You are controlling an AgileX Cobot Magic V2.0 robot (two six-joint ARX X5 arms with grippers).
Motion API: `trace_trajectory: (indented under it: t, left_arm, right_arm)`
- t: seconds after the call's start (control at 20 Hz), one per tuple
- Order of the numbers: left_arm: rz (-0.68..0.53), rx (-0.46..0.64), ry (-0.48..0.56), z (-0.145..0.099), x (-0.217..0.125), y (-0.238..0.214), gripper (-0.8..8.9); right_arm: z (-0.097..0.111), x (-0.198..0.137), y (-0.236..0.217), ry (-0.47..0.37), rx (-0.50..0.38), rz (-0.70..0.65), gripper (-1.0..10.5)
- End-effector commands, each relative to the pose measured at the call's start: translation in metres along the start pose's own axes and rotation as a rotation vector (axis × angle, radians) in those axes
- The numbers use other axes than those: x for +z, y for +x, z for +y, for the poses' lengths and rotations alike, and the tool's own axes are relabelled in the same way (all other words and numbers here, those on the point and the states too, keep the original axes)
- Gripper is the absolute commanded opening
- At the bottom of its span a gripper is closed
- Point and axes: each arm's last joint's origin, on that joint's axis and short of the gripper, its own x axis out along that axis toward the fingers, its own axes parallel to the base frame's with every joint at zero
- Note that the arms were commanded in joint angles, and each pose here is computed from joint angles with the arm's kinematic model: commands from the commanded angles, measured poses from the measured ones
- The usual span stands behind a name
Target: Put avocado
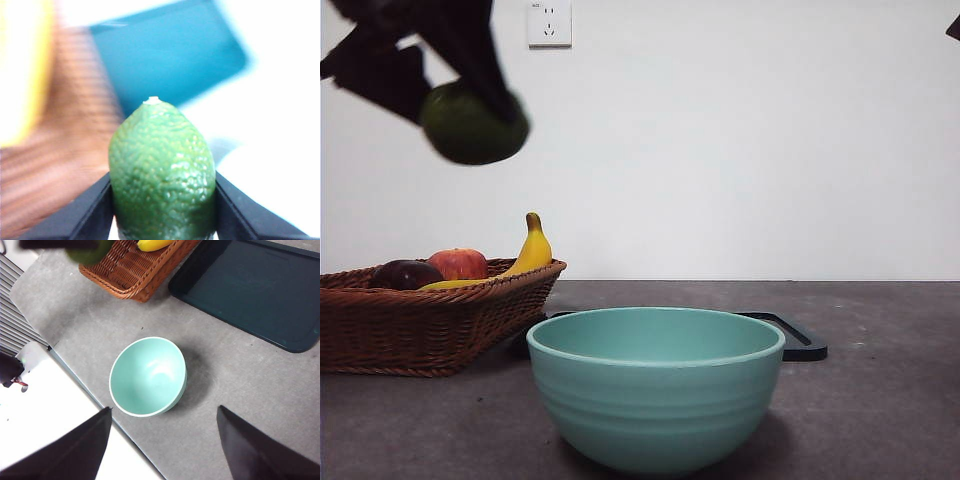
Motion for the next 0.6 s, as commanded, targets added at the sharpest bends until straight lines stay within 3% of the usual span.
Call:
trace_trajectory:
  t: [0.05, 0.35, 0.6]
  left_arm:
    - [0.026, -0.071, 0.067, -0.025, 0.001, 0.007, 1.75]
    - [0.184, -0.166, 0.197, -0.069, -0.011, 0.056, 1.75]
    - [0.297, -0.136, 0.278, -0.086, -0.026, 0.105, 1.75]
  right_arm:
    - [0.002, 0.004, -0.002, -0.007, 0.002, -0.016, 3.4]
    - [0.002, 0.004, -0.002, -0.007, 0.002, -0.015, 3.4]
    - [0.002, 0.004, -0.002, -0.006, 0.001, -0.015, 3.4]
